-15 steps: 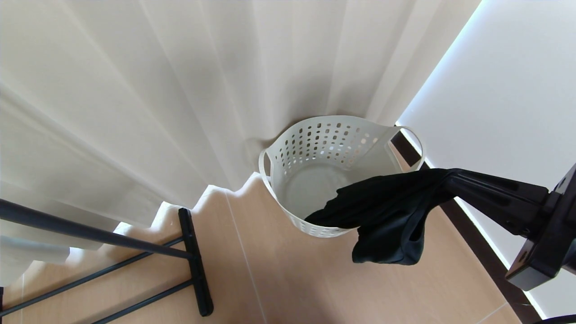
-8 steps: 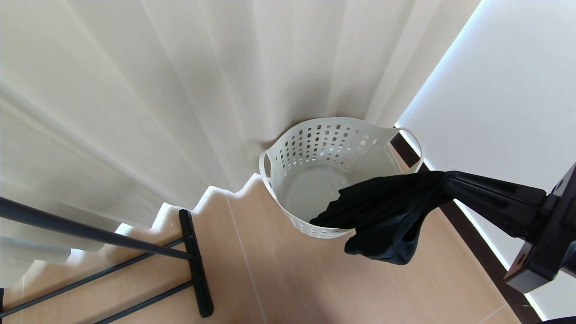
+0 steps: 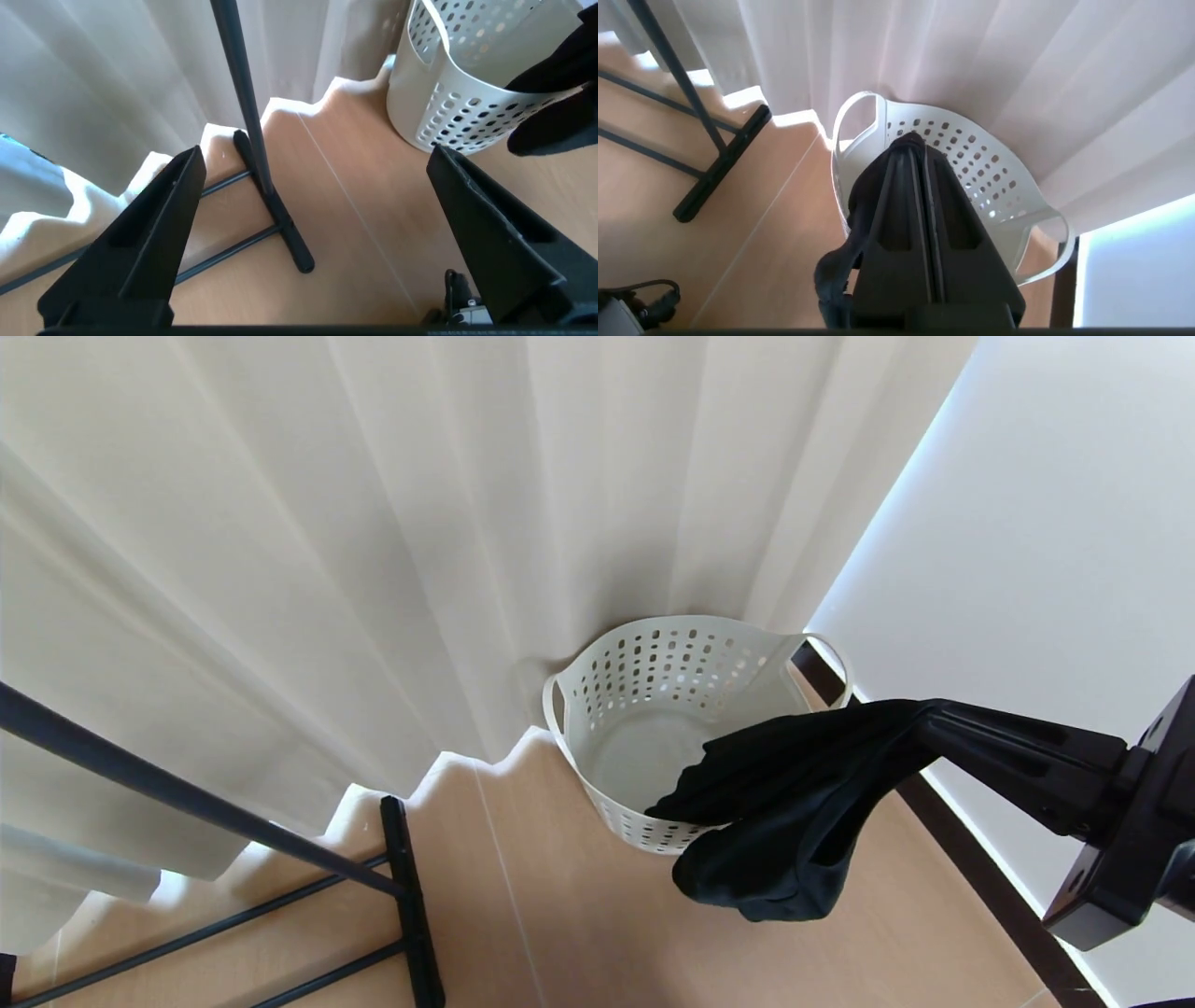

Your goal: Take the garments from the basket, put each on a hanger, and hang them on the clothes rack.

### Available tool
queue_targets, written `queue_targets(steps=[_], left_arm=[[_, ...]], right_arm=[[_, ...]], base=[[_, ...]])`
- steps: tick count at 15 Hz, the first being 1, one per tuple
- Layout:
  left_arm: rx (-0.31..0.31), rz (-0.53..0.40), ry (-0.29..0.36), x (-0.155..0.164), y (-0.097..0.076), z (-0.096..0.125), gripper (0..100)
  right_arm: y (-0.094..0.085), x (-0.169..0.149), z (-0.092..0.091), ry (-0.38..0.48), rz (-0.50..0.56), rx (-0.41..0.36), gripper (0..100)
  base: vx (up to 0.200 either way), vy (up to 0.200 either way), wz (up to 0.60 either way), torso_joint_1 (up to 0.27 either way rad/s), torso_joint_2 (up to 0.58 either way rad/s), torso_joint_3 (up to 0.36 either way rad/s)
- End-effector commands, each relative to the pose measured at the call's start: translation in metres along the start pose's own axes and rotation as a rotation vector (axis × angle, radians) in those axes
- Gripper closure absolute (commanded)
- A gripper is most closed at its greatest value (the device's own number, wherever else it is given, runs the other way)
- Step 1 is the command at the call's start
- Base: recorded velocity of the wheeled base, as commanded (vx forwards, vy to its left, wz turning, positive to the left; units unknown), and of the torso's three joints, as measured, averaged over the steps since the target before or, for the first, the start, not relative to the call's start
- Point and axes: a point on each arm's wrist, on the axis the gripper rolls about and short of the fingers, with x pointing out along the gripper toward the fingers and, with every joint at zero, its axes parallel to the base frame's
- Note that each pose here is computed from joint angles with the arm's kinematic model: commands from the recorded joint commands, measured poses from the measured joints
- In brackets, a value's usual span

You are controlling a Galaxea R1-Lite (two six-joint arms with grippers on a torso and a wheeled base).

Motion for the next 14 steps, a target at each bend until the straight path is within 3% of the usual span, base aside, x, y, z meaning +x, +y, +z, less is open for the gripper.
queue_targets(steps=[1, 10, 14], left_arm=[[0.0, 0.0, 0.001, 0.0, 0.0, 0.0, 0], [0.0, 0.002, 0.0, 0.0, 0.0, 0.0, 0], [0.0, 0.002, 0.0, 0.0, 0.0, 0.0, 0]], right_arm=[[0.0, 0.0, 0.0, 0.0, -0.002, 0.007, 100], [-0.008, 0.014, -0.009, 0.057, -0.033, 0.01, 100], [-0.018, 0.013, -0.014, 0.081, -0.086, 0.013, 100]], base=[[0.0, 0.0, 0.0, 0.007, 0.0, 0.207], [0.0, 0.0, 0.0, 0.002, 0.0, 0.203], [0.0, 0.0, 0.0, 0.01, -0.27, -0.062]])
